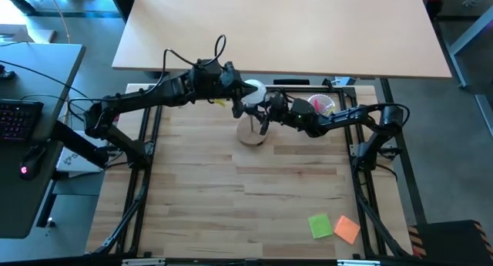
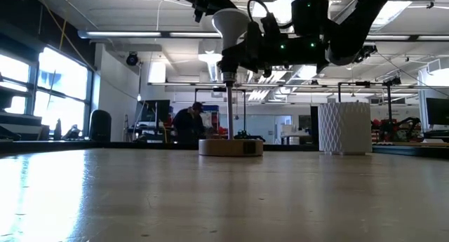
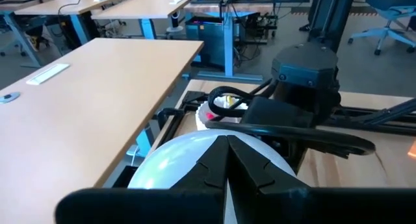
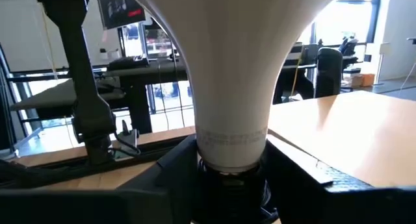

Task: Screw lightbulb
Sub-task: Insert the lightbulb into the lamp

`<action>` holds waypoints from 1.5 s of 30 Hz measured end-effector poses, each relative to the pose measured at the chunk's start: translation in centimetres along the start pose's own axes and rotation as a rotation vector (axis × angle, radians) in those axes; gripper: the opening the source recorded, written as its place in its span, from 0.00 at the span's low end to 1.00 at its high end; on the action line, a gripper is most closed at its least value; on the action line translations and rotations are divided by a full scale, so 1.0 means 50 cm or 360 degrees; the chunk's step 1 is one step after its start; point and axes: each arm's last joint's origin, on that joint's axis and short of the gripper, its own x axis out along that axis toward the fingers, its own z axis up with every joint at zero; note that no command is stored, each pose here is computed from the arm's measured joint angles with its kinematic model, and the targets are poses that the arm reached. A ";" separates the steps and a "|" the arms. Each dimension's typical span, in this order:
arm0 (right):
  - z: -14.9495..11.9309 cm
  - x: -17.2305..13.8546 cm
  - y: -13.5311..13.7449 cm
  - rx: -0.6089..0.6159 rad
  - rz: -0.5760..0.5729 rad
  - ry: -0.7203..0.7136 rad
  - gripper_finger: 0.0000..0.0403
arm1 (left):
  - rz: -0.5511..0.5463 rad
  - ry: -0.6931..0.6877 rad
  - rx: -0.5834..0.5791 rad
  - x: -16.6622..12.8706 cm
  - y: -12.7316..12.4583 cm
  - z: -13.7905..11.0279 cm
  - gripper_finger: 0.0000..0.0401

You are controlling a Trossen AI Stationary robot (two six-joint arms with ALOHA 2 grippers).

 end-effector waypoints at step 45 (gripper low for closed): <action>0.118 0.011 0.011 -0.0209 0.0030 0.0144 0.53 | -0.0013 -0.0007 -0.0010 -0.025 -0.018 0.009 0.00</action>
